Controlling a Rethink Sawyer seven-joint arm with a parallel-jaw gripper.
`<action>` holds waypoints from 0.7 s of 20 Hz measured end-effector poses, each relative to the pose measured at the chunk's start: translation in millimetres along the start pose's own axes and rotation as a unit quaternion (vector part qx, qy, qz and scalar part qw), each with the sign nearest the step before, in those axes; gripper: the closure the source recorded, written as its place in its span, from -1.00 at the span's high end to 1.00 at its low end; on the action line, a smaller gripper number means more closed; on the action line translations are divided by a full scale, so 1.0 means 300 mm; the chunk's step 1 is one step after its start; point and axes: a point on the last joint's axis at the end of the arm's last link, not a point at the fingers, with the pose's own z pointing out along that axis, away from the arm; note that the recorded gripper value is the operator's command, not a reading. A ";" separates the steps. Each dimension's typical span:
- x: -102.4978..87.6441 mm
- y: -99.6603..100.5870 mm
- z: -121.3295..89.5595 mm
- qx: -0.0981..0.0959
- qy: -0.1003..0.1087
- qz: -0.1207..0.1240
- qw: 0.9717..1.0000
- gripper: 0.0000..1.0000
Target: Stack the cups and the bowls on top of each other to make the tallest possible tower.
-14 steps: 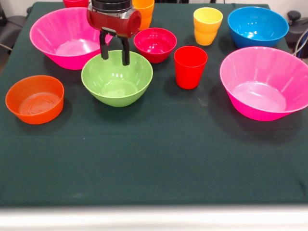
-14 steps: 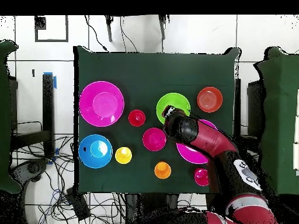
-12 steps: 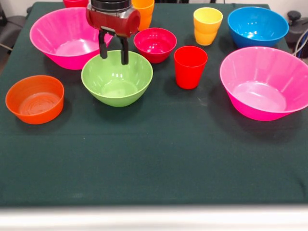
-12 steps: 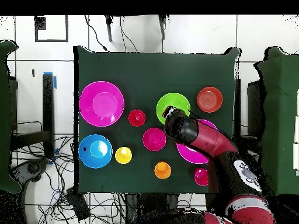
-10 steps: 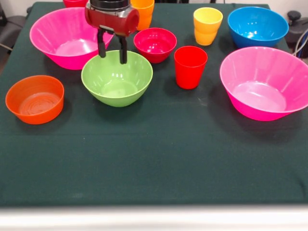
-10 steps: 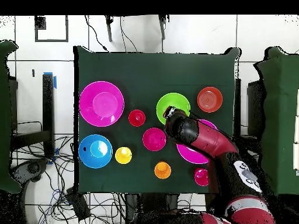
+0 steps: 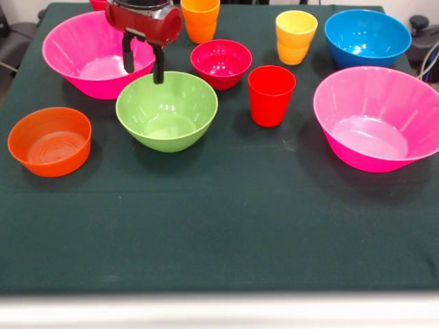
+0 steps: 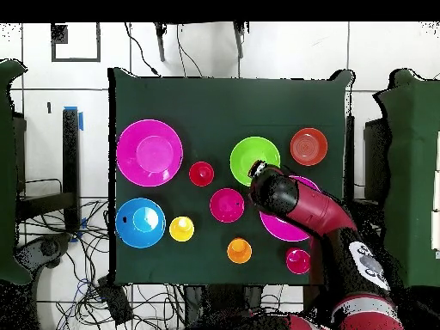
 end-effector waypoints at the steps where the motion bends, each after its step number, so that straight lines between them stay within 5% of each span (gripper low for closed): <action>1: 0.000 0.002 0.000 0.001 0.000 -0.001 1.000 1.00; 7: 0.001 0.052 -0.003 0.006 -0.006 -0.018 1.000 1.00; 14: 0.003 0.214 -0.027 0.004 -0.026 -0.053 0.998 1.00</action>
